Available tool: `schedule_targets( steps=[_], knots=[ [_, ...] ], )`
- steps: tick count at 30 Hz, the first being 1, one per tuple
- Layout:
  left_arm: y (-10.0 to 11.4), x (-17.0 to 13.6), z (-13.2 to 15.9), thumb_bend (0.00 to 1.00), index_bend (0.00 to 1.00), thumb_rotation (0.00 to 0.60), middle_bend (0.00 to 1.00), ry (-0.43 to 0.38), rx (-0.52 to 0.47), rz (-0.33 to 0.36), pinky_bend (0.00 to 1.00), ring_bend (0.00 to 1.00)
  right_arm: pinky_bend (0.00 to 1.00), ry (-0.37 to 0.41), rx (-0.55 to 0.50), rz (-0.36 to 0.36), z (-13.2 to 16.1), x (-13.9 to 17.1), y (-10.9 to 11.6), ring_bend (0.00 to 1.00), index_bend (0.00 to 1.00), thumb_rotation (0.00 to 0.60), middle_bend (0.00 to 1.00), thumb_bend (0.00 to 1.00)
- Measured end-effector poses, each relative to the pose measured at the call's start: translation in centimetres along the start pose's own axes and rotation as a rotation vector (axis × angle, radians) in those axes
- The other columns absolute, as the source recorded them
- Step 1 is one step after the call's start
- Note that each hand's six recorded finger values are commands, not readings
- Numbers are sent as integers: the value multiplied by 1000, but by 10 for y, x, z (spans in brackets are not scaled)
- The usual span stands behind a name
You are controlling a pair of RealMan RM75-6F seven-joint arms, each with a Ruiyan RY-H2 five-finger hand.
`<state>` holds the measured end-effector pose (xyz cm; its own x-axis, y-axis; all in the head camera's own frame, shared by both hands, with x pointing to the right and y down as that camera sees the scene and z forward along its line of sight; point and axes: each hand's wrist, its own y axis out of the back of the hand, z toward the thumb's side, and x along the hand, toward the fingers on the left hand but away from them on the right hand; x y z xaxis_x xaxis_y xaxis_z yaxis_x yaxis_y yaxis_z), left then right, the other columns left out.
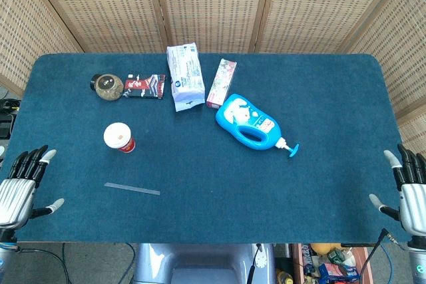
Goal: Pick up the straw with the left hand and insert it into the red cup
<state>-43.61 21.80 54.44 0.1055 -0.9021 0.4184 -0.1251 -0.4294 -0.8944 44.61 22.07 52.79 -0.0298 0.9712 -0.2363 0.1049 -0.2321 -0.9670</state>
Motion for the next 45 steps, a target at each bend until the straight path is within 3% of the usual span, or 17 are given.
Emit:
schedule_targets(
  steps=[12, 16, 21, 25, 31, 38, 45],
  knots=[
    [-6, 3, 9, 159, 0, 600, 0, -45, 18, -1, 0, 0, 0, -2, 2, 0, 0, 0, 1, 0, 0, 600, 0, 5],
    [-11, 8, 22, 158, 0, 600, 0, -116, 26, -9, 0, 0, 0, 5, 20, 23, -1, 0, -2, 0, 0, 600, 0, 1],
    [-25, 23, 51, 158, 9, 600, 0, -273, 38, -69, 0, 0, 0, 18, 49, 80, 0, 0, -10, 0, 0, 600, 0, 0],
    [-39, 46, 82, 158, 158, 600, 0, -399, 47, -127, 0, 0, 0, 13, 57, 98, 0, -2, -14, 0, 0, 600, 0, 0],
    [-62, 72, 123, 159, 377, 600, 0, -507, 80, -195, 0, 0, 0, -4, 56, 110, -3, -4, -17, 0, 0, 600, 0, 0],
    [-94, 94, 153, 160, 434, 600, 0, -529, 122, -279, 0, 0, 0, -16, 54, 113, -7, -6, -18, 0, 0, 600, 0, 0],
    [-113, 101, 159, 198, 462, 600, 0, -512, 149, -308, 0, 0, 0, -13, 54, 123, -6, -6, -20, 0, 0, 600, 0, 0]
  ],
)
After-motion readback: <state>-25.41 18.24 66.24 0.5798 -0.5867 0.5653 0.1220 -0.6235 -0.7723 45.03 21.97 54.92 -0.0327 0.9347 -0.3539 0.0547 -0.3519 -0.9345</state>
